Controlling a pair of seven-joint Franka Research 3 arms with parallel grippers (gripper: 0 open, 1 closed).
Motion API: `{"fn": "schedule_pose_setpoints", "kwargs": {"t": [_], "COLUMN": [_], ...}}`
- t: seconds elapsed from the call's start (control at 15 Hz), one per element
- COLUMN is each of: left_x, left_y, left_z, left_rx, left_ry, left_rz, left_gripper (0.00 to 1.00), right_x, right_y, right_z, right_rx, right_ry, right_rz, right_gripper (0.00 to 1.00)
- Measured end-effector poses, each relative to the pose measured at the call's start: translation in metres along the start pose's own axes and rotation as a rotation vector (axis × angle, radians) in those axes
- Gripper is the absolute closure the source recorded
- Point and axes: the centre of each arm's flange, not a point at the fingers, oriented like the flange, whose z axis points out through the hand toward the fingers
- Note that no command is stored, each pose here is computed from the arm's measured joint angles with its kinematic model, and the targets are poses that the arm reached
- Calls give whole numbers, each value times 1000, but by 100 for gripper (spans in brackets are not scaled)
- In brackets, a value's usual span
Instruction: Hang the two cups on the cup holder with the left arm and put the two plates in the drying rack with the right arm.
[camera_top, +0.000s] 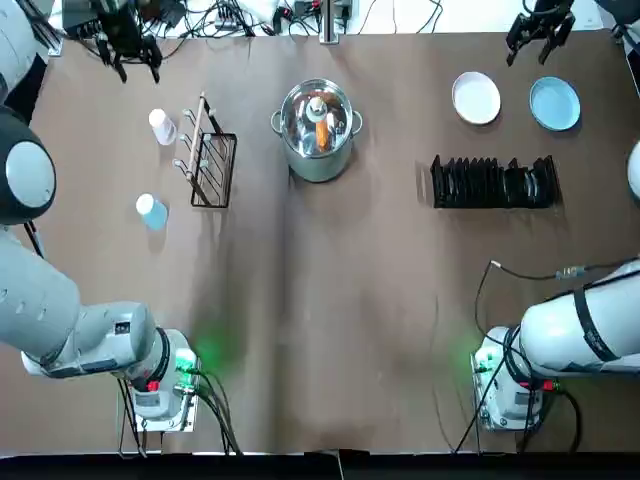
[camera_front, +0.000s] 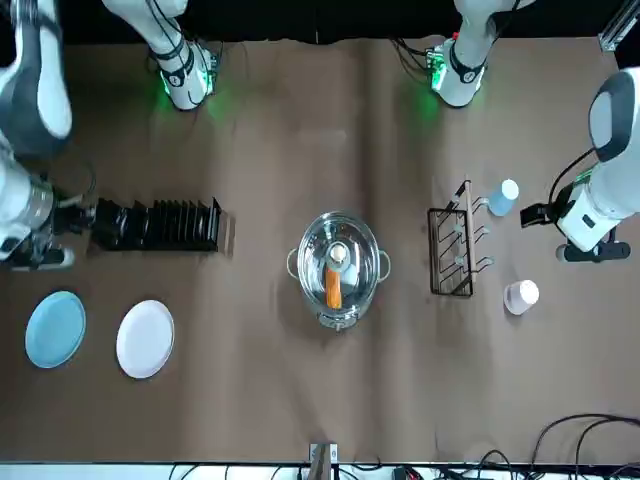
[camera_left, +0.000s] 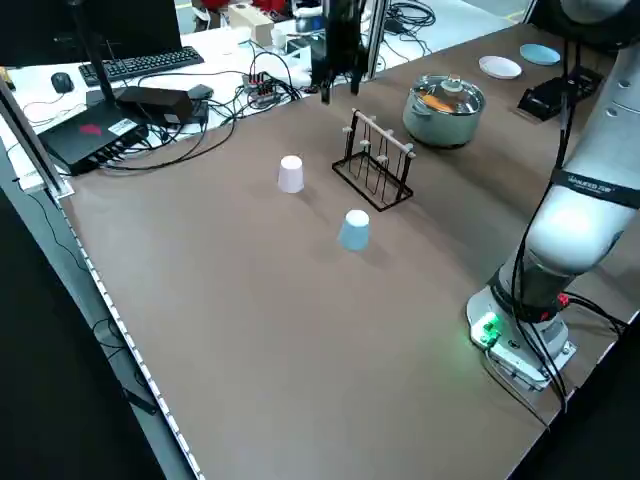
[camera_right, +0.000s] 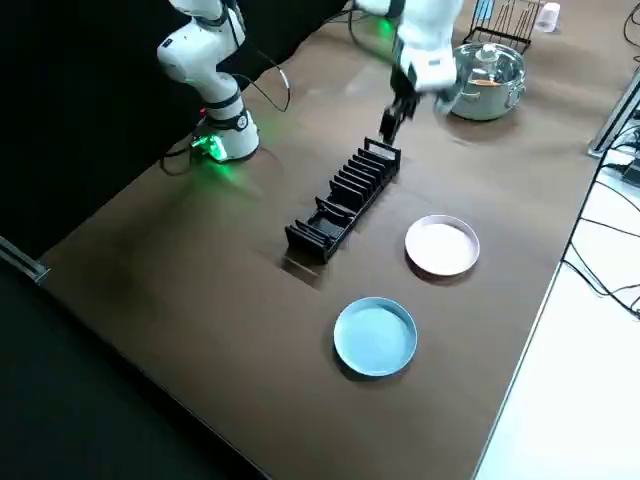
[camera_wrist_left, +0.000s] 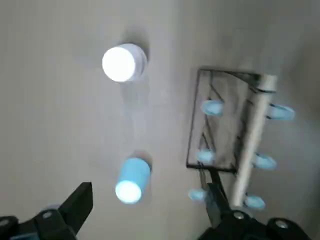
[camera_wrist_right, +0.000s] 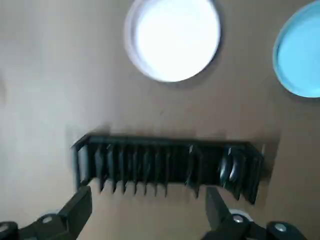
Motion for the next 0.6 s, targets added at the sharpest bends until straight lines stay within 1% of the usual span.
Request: {"fn": "schedule_pose_setpoints", "kwargs": {"t": [0.13, 0.2, 0.27, 0.33, 0.47, 0.6], "left_x": [-17, -32, -49, -65, -94, -120], "left_y": [-21, -26, -27, -28, -28, -24], "left_z": [43, 67, 90, 114, 159, 199], "left_rx": [-3, -3, -3, -3, -6, -11], "left_ry": [37, 46, 52, 65, 108, 164], "left_rz": [13, 21, 21, 17, 10, 10], "left_gripper": [0, 0, 0, 0, 0, 0], "right_x": [22, 31, 40, 49, 67, 76], "right_y": [46, 72, 97, 119, 159, 210], "right_z": [29, 43, 56, 67, 89, 113], "right_rx": [-16, -39, -69, -100, -147, -166], "right_ry": [51, 81, 115, 150, 218, 283], "right_rz": [68, 96, 117, 130, 155, 208], "right_gripper": [2, 11, 18, 18, 21, 28]}}
